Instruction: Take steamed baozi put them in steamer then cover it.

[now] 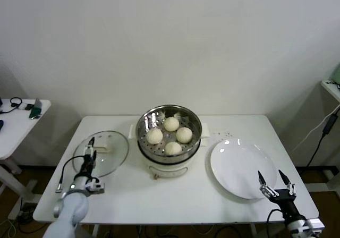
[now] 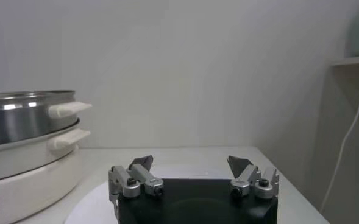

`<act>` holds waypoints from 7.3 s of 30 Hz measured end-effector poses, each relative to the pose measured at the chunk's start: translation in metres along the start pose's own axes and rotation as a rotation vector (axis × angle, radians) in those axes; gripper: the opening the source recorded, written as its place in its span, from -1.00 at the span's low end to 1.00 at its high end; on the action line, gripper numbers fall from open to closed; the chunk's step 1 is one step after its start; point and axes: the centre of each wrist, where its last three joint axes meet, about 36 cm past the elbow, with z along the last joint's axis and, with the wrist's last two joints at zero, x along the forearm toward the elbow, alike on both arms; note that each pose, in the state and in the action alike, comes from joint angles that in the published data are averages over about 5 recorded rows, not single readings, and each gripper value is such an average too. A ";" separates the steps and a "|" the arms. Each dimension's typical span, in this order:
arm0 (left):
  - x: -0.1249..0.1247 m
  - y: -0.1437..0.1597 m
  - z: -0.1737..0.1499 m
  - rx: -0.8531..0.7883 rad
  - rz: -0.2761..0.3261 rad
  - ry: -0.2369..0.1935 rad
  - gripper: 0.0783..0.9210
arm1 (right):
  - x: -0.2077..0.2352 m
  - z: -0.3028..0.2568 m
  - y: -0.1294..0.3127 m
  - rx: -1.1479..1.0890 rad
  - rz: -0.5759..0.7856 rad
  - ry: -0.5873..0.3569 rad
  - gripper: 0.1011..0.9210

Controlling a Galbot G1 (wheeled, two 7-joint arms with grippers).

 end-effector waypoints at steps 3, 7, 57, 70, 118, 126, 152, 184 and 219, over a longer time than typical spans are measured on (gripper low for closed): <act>-0.012 -0.003 0.002 -0.002 0.010 0.009 0.77 | 0.001 0.001 0.001 0.005 -0.001 0.002 0.76; -0.023 -0.008 0.001 0.003 0.024 0.014 0.77 | 0.001 0.003 0.001 0.009 -0.002 0.006 0.76; -0.053 -0.002 0.005 0.095 0.011 0.033 -0.83 | 0.002 0.036 0.004 0.043 -0.008 0.046 0.76; -0.007 0.041 0.015 0.085 -0.143 0.120 -0.83 | -0.011 0.035 -0.004 0.063 -0.015 0.044 0.76; 0.048 0.228 -0.191 0.218 -0.214 -0.092 -0.83 | -0.076 0.018 0.000 0.160 -0.052 -0.010 0.76; 0.039 0.225 -0.237 0.247 -0.170 -0.109 -0.83 | -0.074 0.020 -0.003 0.165 -0.037 -0.011 0.76; 0.019 0.211 -0.300 0.232 -0.097 -0.100 -0.83 | -0.068 0.028 -0.012 0.170 -0.010 -0.005 0.76; 0.014 0.197 -0.307 0.180 -0.084 -0.097 -0.83 | -0.065 0.031 -0.019 0.164 0.007 -0.010 0.76; 0.032 0.203 -0.276 0.216 -0.100 -0.120 0.54 | -0.065 0.026 -0.025 0.159 0.027 -0.010 0.76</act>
